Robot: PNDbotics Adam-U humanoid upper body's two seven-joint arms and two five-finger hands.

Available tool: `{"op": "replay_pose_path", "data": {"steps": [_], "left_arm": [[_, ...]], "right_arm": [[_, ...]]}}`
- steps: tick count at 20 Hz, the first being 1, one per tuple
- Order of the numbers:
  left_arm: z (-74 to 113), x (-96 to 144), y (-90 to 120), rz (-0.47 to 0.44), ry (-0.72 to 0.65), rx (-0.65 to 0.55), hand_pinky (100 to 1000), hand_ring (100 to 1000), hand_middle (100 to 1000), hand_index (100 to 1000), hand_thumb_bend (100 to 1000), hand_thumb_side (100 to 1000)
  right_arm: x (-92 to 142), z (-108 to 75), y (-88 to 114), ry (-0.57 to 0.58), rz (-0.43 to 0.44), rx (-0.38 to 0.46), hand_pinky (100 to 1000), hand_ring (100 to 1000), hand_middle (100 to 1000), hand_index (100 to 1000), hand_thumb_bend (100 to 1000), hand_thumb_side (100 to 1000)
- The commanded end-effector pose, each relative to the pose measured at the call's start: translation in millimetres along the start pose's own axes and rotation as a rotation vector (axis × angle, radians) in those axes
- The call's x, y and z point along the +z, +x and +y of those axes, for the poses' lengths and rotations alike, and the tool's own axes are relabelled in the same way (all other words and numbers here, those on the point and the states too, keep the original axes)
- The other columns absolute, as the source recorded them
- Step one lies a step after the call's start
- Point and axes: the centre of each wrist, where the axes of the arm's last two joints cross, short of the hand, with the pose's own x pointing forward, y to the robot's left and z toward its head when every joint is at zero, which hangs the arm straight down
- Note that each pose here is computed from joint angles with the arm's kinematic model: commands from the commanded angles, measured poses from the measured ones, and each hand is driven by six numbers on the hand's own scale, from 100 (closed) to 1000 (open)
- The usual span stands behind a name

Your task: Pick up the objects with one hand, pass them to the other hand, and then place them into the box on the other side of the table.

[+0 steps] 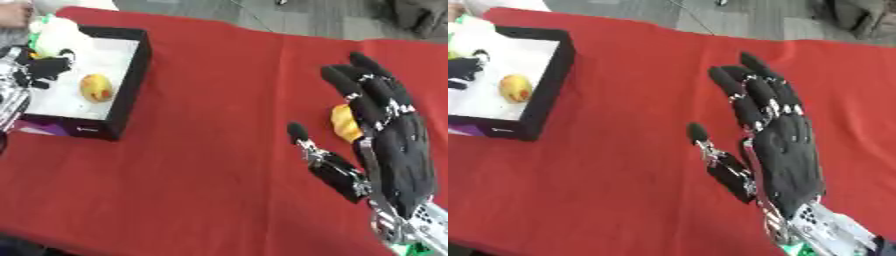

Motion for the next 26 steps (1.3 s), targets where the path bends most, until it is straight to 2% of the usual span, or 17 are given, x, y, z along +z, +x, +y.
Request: {"op": "replay_pose_path", "data": {"steps": [1,2,6,9,15,18,19,23,26], "left_arm": [[15.5,-3.8,3.7,0.029,0.154,-0.051,802,763,687,819,100,307],[14.8,-4.1,2.9,0.024,0.167,-0.065,826,785,716,850,100,370],[12.6,-4.2,1.3,0.010,0.194,-0.125,885,828,758,907,100,529],[12.3,-4.5,1.8,0.007,0.214,-0.163,906,842,769,922,140,534],[12.8,-5.1,2.3,0.013,0.216,-0.225,913,848,773,928,147,445],[14.0,-5.6,2.8,0.015,0.222,-0.246,909,846,769,927,100,231],[14.4,-5.7,3.1,0.014,0.222,-0.250,907,844,766,925,100,100],[14.9,-5.5,4.1,0.010,0.220,-0.264,899,837,756,916,161,100],[14.3,-4.8,4.8,0.001,0.222,-0.273,894,832,750,911,169,100]], "right_arm": [[-4.8,-5.8,0.2,-0.031,-0.002,-0.004,789,876,727,846,463,134],[-4.5,-5.8,0.2,-0.028,-0.002,-0.002,790,876,727,847,465,133],[-3.2,-5.7,-0.4,-0.023,0.002,0.004,790,876,728,847,467,132],[-2.5,-5.6,-0.5,-0.023,0.003,0.005,790,875,728,846,466,137],[-1.8,-5.5,-0.6,-0.029,0.000,0.001,790,874,727,845,464,143],[-1.5,-5.6,-0.9,-0.029,0.002,0.002,789,874,727,846,462,144],[-1.5,-5.6,-0.8,-0.029,0.002,0.002,790,874,727,846,461,144],[-0.6,-5.3,-0.6,-0.026,0.002,0.002,791,873,728,846,460,145],[-0.1,-5.1,-0.5,-0.024,0.001,0.002,791,873,723,846,461,145]]}}
